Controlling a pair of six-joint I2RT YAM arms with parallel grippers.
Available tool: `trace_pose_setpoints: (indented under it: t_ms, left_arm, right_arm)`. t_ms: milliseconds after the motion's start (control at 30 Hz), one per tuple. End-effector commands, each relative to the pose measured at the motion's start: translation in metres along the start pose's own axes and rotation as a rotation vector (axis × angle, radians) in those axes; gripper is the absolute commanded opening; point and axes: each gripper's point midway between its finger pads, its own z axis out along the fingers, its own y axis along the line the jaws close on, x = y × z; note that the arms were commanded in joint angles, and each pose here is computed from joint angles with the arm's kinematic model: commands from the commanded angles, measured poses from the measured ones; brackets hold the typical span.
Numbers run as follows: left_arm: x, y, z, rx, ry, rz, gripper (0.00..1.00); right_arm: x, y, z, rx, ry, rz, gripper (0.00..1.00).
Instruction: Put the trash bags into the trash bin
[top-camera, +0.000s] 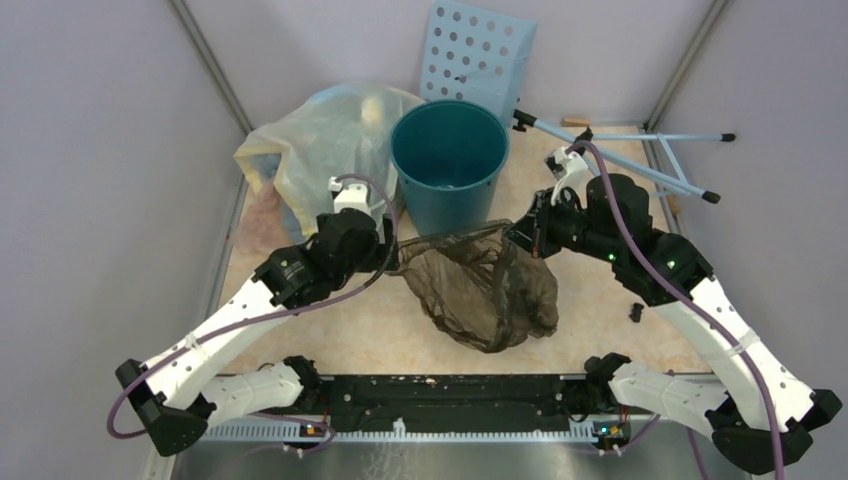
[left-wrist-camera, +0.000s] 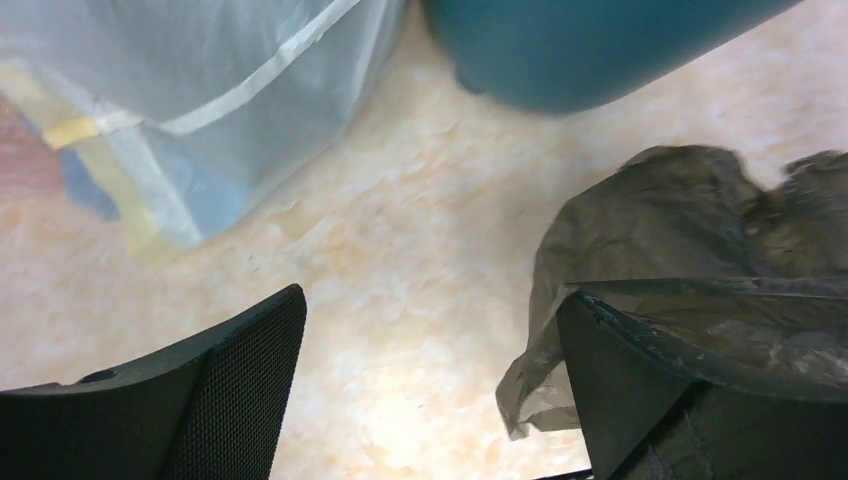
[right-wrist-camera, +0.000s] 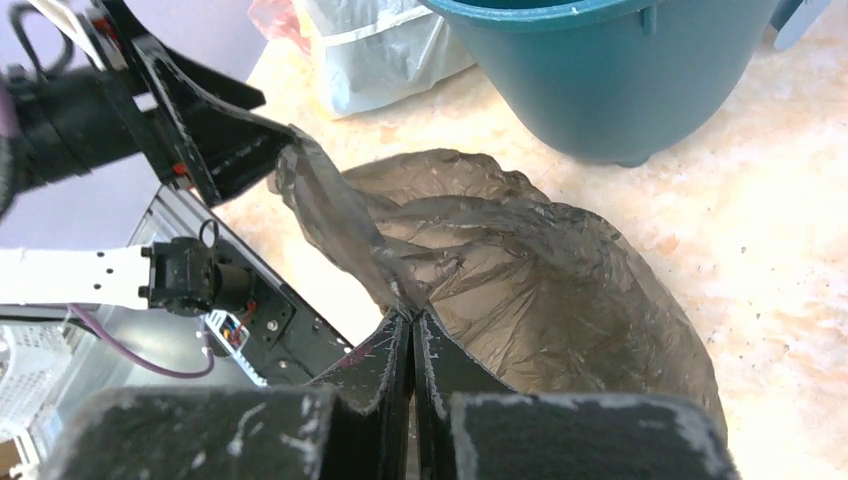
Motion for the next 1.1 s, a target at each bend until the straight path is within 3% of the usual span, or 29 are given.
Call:
trace_pose_setpoints:
  t_ms: [0, 233, 400, 600, 733, 833, 900, 1067]
  left_arm:
    - [0.017, 0.028, -0.007, -0.122, 0.037, -0.041, 0.98]
    - [-0.016, -0.037, -0.038, 0.369, -0.201, -0.16, 0.99]
    - [0.004, -0.055, -0.042, 0.504, -0.153, -0.137, 0.99]
    - [0.037, -0.051, -0.014, 0.438, -0.034, -0.108, 0.99]
    - [0.053, -0.013, 0.01, 0.188, -0.016, -0.271, 0.96]
    - [0.06, -0.015, 0.014, 0.213, -0.029, -0.359, 0.92]
    - [0.062, -0.024, 0.017, 0.279, -0.048, -0.407, 0.81]
    - [0.059, -0.034, 0.022, 0.372, -0.127, -0.386, 0.32]
  right_arm:
    - [-0.007, -0.002, 0.003, 0.03, -0.027, 0.04, 0.0]
    - [-0.007, -0.005, 0.009, 0.055, -0.006, 0.05, 0.0]
    - [-0.012, 0.001, 0.013, 0.029, -0.011, 0.062, 0.0]
    - [-0.019, 0.009, 0.018, -0.002, -0.008, 0.067, 0.0]
    - [-0.022, 0.008, 0.016, 0.001, -0.033, 0.072, 0.0]
    - [-0.02, 0.005, 0.016, 0.014, -0.041, 0.079, 0.0]
    - [-0.019, 0.004, 0.016, 0.016, -0.042, 0.086, 0.0]
    - [-0.022, 0.001, 0.012, 0.036, -0.065, 0.096, 0.0]
